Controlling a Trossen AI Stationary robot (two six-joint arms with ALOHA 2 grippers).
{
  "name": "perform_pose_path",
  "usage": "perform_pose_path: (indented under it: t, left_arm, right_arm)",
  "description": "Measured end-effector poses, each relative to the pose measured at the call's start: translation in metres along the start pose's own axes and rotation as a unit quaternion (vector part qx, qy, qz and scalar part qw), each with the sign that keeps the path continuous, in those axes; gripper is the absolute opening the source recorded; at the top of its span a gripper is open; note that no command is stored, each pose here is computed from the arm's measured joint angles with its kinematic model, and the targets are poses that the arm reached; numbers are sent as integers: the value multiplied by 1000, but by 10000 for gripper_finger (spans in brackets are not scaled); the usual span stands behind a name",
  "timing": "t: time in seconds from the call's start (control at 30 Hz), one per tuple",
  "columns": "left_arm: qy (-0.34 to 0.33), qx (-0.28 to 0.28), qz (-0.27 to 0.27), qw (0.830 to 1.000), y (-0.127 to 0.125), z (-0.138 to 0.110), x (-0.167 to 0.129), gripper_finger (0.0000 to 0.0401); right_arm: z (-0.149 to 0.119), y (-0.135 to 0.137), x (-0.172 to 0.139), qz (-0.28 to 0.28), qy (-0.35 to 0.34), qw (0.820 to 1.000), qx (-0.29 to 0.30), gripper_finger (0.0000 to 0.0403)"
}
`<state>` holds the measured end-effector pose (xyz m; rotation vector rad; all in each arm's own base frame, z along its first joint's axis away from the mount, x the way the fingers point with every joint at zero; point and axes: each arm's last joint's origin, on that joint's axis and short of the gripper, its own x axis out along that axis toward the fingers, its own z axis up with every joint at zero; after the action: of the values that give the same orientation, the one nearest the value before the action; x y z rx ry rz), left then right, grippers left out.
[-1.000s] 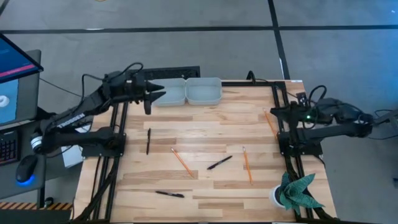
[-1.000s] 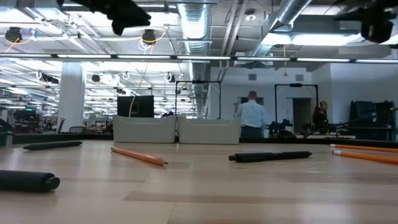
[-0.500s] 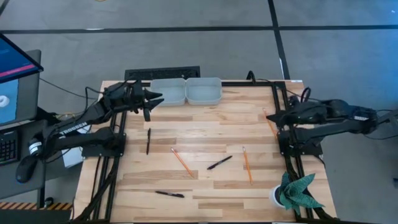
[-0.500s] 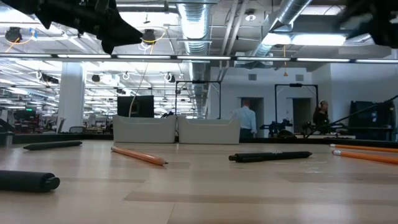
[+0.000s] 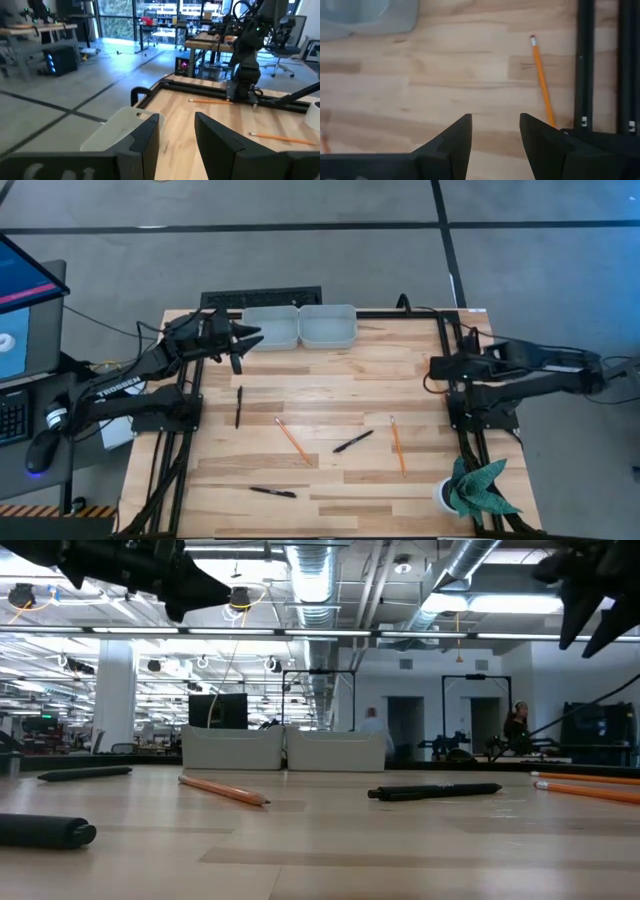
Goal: Sort pens & pencils
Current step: Put the top yellow pencil into the right gray bin
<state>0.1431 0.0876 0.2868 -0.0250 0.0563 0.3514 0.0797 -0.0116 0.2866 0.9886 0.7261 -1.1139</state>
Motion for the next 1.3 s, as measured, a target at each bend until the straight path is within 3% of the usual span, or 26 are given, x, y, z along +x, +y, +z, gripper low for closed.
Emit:
perform_pose_path:
  t: [0.13, 0.3, 0.53, 0.93, 1.3]
  left_arm:
    - [-16, 18, 10, 1000, 1, 3, 0, 114]
    - [-22, 29, 32, 999, 2, 4, 0, 114]
    - [-20, 36, 48, 998, 3, 4, 0, 114]
    - [-13, 72, 50, 996, 3, 3, 0, 114]
    - [-11, 72, 68, 995, 4, 3, 0, 114]
  right_arm:
    - [7, 9, 9, -28, -13, 999, -16, 189]
    - [25, 29, 24, -15, -24, 997, -71, 187]
    - [51, 29, 50, -69, 20, 995, -68, 189]
    - [85, 33, 94, -75, 70, 991, -90, 190]
    - [75, 5, 143, -86, 152, 982, -74, 189]
